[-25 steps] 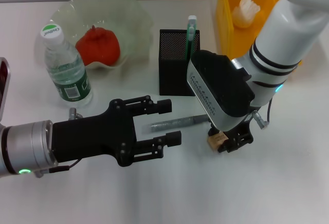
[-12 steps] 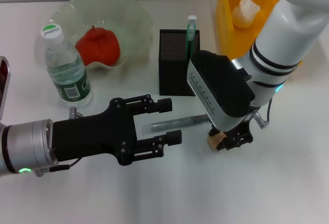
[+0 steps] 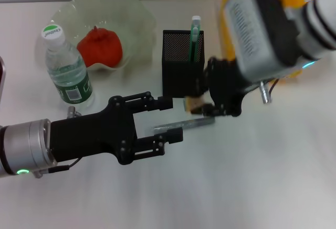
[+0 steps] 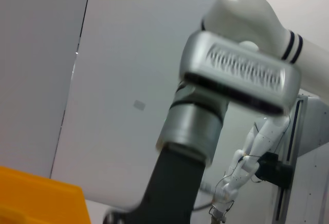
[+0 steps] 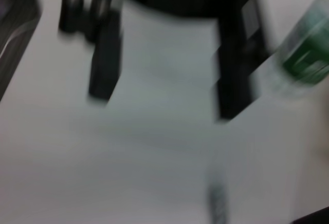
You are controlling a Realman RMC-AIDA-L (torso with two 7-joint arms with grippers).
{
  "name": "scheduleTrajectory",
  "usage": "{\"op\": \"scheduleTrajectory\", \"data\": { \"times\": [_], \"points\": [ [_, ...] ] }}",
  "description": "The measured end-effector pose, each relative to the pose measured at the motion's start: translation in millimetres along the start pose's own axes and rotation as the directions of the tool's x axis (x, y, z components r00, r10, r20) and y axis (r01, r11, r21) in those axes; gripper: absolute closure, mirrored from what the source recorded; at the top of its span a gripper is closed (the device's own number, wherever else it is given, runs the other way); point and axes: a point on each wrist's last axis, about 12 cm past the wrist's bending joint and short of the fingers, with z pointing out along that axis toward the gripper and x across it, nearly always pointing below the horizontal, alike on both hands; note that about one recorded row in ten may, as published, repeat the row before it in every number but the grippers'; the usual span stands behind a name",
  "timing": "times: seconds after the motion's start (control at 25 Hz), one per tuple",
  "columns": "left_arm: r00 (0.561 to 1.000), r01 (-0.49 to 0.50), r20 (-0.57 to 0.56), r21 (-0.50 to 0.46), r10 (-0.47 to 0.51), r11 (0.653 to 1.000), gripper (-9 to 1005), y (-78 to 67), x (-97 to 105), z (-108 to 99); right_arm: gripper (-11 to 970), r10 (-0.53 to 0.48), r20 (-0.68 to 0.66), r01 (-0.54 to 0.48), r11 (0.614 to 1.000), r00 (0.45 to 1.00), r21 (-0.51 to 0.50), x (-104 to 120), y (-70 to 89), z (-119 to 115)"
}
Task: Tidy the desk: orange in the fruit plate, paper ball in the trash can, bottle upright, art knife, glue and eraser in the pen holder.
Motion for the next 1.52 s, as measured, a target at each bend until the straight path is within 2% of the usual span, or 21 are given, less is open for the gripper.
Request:
{"op": "scheduleTrajectory", "data": {
  "times": [0.04, 0.08, 0.16, 0.2, 0.24, 0.28, 0.32, 0.4, 0.44, 0.48, 0.6, 0.64, 0.72, 0.84, 1.12, 1.52],
  "points": [
    [1.0, -0.001, 0.002, 0.0, 0.001, 1.0, 334, 0.0, 0, 0, 700, 0.042, 0.099, -0.049, 0.997, 0.994, 0.065, 6, 3.3, -14],
    [1.0, -0.001, 0.002, 0.0, 0.001, 1.0, 334, 0.0, 0, 0, 700, 0.042, 0.099, -0.049, 0.997, 0.994, 0.065, 6, 3.3, -14],
    [1.0, -0.002, 0.003, 0.0, 0.002, 1.0, 334, 0.1, -1, 0, 699, 0.075, 0.203, -0.101, 0.987, 0.976, 0.122, 14, 7.3, -26],
    [1.0, -0.004, 0.003, -0.001, 0.004, 1.0, 334, 0.2, -1, 0, 699, 0.087, 0.261, -0.129, 0.98, 0.962, 0.151, 18, 9.2, -32],
    [1.0, -0.006, 0.004, -0.001, 0.006, 1.0, 334, 0.2, -1, 0, 699, 0.109, 0.383, -0.201, 0.957, 0.917, 0.208, 30, 11.9, -41],
    [1.0, -0.01, 0.004, 0.0, 0.01, 1.0, 334, 0.2, -1, 0, 699, 0.109, 0.383, -0.201, 0.957, 0.917, 0.208, 30, 11.9, -41],
    [1.0, -0.014, 0.005, 0.001, 0.014, 1.0, 334, 0.2, -1, 0, 699, 0.116, 0.437, -0.235, 0.945, 0.892, 0.227, 35, 12.9, -43],
    [1.0, -0.019, 0.006, 0.001, 0.019, 1.0, 334, 0.2, -1, 0, 699, 0.134, 0.543, -0.313, 0.916, 0.829, 0.252, 47, 14.6, -42],
    [1.0, -0.023, 0.007, 0.001, 0.023, 1.0, 334, 0.1, -1, 1, 699, 0.152, 0.62, -0.378, 0.891, 0.77, 0.252, 58, 16.4, -35],
    [1.0, -0.024, 0.008, 0.001, 0.024, 1.0, 334, 0.0, -1, 1, 699, 0.152, 0.62, -0.378, 0.891, 0.77, 0.252, 58, 16.4, -35],
    [1.0, -0.024, 0.01, 0.004, 0.024, 1.0, 334, -0.4, -1, 1, 699, 0.183, 0.696, -0.451, 0.864, 0.695, 0.224, 71, 18.8, -22],
    [1.0, -0.022, 0.013, 0.009, 0.022, 1.0, 334, -1.5, -1, 1, 699, 0.205, 0.73, -0.494, 0.846, 0.652, 0.203, 79, 19.5, -14],
    [1.0, -0.022, 0.014, 0.009, 0.022, 1.0, 334, -1.8, -1, 0, 699, 0.213, 0.737, -0.506, 0.839, 0.641, 0.198, 82, 19.9, -12],
    [1.0, -0.019, 0.015, 0.005, 0.019, 1.0, 334, -3.3, 1, -1, 699, 0.243, 0.769, -0.573, 0.798, 0.592, 0.189, 93, 20.0, 0],
    [1.0, -0.019, 0.016, 0.009, 0.018, 1.0, 334, -4.1, 1, -2, 695, 0.31, 0.76, -0.624, 0.766, 0.571, 0.157, 94, 9.9, 20],
    [1.0, -0.022, 0.02, 0.018, 0.022, 1.0, 334, -4.1, 0, -1, 677, 0.348, 0.71, -0.637, 0.749, 0.612, 0.181, 91, -1.5, 41]
  ]
}}
